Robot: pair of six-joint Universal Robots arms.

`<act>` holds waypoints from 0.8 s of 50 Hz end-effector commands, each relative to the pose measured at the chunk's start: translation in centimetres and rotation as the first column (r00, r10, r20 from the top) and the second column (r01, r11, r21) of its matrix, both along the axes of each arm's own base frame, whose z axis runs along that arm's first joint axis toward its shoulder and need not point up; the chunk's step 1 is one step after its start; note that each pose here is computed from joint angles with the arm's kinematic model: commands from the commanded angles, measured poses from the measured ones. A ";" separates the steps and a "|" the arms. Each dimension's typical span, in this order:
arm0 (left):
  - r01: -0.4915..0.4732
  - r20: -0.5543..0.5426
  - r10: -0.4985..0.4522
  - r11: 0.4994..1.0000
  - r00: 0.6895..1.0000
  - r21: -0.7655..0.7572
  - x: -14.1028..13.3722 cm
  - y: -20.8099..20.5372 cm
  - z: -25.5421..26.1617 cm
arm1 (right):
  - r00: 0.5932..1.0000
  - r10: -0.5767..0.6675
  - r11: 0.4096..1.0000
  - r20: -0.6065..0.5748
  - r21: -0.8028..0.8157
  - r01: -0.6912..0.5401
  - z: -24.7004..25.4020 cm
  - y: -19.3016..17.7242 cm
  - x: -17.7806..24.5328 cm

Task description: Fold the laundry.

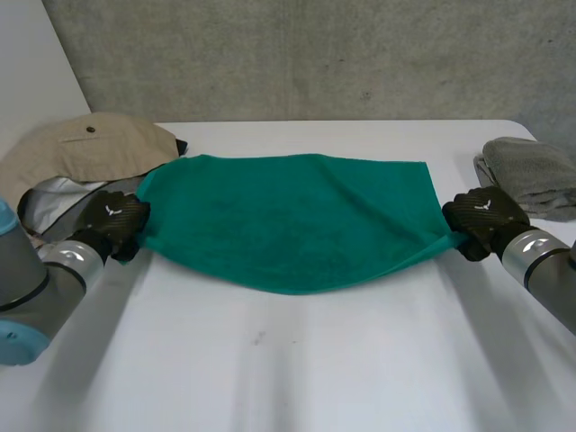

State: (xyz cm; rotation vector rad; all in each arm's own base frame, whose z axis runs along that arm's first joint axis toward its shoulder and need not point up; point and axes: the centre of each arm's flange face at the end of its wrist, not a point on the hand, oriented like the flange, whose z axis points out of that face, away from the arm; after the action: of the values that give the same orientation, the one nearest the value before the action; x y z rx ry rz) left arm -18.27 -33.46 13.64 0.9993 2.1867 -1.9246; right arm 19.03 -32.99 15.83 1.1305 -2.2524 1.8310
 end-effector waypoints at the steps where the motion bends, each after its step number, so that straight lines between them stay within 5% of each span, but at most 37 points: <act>1: -0.010 0.009 0.010 0.997 1.000 0.072 0.6 4.4 1.8 | 0.996 0.011 0.999 -0.084 0.047 -0.007 2.3 1.8 -1.2; 8: -0.007 0.126 -0.032 0.953 0.992 0.304 1.7 10.5 2.7 | 0.923 0.118 0.950 -0.366 0.312 0.002 3.0 6.5 -5.6; 11: -0.005 0.180 -0.073 0.917 0.981 0.399 2.0 12.1 2.7 | 0.884 0.206 0.925 -0.420 0.379 -0.035 3.0 7.7 -6.4; 15: 0.014 0.200 -0.121 0.885 0.972 0.466 1.9 13.0 2.9 | 0.891 0.185 0.942 -0.416 0.334 -0.039 2.5 6.7 -6.1; 29: 0.052 0.105 -0.063 0.994 0.992 0.098 -3.7 3.4 4.3 | 0.980 -0.047 0.994 -0.193 0.088 0.065 0.5 -1.2 -3.2; 40: -0.007 0.134 0.000 0.999 0.991 0.049 -7.0 -3.7 2.1 | 0.973 -0.170 0.985 -0.154 -0.057 0.163 -1.3 -6.9 -1.1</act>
State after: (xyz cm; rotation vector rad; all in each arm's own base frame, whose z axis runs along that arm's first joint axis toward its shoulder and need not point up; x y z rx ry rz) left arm -23.82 -34.49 17.52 1.0931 2.1540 -1.8090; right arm 17.14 -37.19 15.94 1.0799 -2.1863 1.6623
